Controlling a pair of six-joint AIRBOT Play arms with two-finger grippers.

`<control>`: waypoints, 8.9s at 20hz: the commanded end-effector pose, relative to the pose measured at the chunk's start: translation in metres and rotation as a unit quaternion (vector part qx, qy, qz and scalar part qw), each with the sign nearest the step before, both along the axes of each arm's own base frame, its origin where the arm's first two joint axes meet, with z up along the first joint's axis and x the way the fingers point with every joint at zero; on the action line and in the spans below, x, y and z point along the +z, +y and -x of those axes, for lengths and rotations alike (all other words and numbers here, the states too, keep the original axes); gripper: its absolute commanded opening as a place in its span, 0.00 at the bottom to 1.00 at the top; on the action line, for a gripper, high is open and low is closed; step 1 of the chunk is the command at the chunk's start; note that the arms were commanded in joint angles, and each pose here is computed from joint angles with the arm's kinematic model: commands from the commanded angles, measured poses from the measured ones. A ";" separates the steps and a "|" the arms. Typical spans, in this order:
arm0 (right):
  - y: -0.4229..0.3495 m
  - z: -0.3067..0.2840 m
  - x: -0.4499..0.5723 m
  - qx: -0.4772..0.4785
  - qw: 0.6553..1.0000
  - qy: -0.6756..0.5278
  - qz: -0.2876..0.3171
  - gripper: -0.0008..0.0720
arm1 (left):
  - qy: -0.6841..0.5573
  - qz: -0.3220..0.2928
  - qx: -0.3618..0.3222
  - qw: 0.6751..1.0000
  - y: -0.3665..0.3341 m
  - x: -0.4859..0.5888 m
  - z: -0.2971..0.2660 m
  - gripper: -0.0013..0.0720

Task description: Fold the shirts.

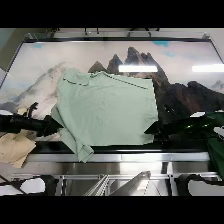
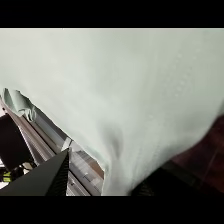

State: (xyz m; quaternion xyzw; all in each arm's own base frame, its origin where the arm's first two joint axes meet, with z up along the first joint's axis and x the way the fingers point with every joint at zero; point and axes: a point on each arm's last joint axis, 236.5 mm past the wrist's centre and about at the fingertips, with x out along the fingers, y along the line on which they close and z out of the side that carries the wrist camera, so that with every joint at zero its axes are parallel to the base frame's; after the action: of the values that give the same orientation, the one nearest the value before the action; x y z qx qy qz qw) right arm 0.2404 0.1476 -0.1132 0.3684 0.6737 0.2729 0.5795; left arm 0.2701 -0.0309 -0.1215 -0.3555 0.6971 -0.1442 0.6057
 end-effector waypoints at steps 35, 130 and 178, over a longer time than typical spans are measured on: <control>-0.032 0.026 0.585 -0.198 0.604 -0.772 -0.005 0.03 | -0.847 0.310 -0.025 0.431 0.000 0.648 0.131 0.04; -0.108 -0.137 0.141 -0.265 0.938 -0.196 -0.110 0.03 | -0.422 -0.074 0.049 0.902 0.009 0.242 -0.123 0.05; -0.065 -0.131 0.256 -0.041 0.942 -0.233 -0.238 0.03 | -0.331 -0.091 -0.410 0.845 -0.392 0.007 -0.149 0.03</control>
State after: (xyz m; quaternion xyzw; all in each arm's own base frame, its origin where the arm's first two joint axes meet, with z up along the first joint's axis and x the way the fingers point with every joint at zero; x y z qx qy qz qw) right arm 0.3931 0.0790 0.0986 0.4368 0.4440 0.4255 0.6565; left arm 0.4374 -0.3882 -0.0907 0.0598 0.5396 -0.4142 0.7306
